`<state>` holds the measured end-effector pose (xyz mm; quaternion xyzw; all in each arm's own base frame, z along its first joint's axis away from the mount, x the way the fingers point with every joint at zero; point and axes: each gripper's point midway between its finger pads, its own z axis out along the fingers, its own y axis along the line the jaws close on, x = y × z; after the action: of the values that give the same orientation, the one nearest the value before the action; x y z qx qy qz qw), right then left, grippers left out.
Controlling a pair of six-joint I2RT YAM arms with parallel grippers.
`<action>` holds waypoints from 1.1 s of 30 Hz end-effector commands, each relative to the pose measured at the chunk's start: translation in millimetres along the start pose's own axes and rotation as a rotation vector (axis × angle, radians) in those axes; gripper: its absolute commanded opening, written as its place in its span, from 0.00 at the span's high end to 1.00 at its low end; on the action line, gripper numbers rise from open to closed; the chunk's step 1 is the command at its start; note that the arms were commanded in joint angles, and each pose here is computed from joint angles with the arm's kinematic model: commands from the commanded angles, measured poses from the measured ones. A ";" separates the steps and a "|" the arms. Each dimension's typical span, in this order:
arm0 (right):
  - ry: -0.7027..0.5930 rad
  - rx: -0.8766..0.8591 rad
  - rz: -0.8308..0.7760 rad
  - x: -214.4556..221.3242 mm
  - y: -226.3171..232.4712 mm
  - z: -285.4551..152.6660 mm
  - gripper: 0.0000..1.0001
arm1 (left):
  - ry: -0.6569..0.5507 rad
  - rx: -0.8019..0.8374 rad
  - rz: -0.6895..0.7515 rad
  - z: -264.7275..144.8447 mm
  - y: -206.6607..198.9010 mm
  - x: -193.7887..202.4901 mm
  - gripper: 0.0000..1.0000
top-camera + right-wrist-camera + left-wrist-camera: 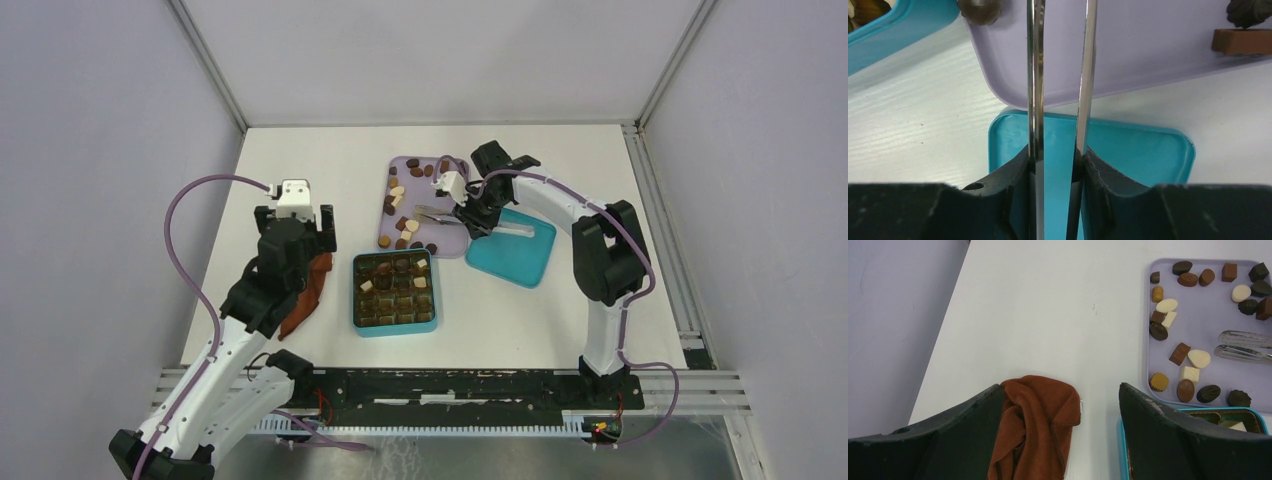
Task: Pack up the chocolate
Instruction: Pick up the fake chocolate from the plate.
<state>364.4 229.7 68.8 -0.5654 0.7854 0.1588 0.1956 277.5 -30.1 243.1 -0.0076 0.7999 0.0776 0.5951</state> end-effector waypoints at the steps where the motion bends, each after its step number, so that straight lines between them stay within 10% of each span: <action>1: 0.007 0.016 -0.022 -6.0 -8.7 0.5 0.61 | -0.037 0.003 -0.015 0.9 -0.3 -9.9 0.10; 33: 0.032 -0.069 -0.033 -18.7 2.1 21.3 0.52 | -0.033 0.012 -0.012 1.6 -1.9 -9.4 0.10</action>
<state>362.7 243.1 47.5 -0.5798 0.7820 0.1732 0.1491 277.8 -31.3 242.4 -0.0053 0.8007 0.0752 0.5943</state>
